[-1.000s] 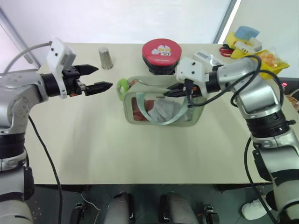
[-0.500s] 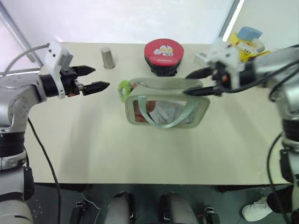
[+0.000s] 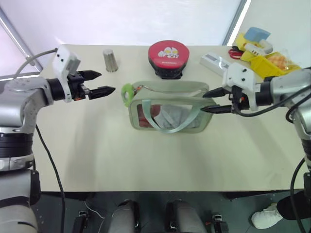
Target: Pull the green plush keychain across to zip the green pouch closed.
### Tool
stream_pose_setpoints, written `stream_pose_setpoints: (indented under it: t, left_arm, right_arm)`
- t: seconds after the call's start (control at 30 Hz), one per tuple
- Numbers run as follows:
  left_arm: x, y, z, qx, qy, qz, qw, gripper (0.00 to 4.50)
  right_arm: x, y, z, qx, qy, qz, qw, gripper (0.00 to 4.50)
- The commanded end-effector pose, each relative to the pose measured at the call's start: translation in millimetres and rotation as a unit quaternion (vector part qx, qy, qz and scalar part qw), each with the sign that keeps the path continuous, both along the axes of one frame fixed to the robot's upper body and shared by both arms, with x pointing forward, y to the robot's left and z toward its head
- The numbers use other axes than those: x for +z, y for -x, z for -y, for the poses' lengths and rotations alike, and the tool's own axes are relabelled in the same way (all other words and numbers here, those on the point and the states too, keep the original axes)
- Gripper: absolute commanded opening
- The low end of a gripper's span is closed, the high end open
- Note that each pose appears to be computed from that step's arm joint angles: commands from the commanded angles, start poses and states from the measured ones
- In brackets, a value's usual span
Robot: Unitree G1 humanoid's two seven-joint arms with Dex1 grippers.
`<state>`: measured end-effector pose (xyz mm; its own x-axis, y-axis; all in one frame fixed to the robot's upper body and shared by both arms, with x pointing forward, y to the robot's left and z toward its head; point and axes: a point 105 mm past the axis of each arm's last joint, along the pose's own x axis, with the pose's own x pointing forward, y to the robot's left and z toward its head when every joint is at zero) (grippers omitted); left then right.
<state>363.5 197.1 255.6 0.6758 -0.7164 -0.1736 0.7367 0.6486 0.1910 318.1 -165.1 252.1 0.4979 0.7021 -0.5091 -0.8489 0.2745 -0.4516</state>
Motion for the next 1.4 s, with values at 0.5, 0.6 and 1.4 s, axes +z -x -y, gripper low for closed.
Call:
stream_pose_setpoints:
  t: [0.5,0.6,1.4]
  left_arm:
    - [-23.4,-23.5,21.7,-0.007,0.020,0.000,1.000,4.50]
    - [-33.6,-21.9,20.6,-0.013,0.013,-0.014,1.000,4.50]
    - [37.8,14.1,36.6,-0.129,0.114,-0.034,0.985,0.05]
  right_arm:
    - [-2.5,4.9,-8.9,0.028,-0.003,0.005,1.000,0.03]
    - [-0.8,3.9,-10.6,0.028,-0.006,0.007,1.000,0.03]
    - [3.3,-5.3,-13.9,0.017,-0.021,0.021,0.999,0.00]
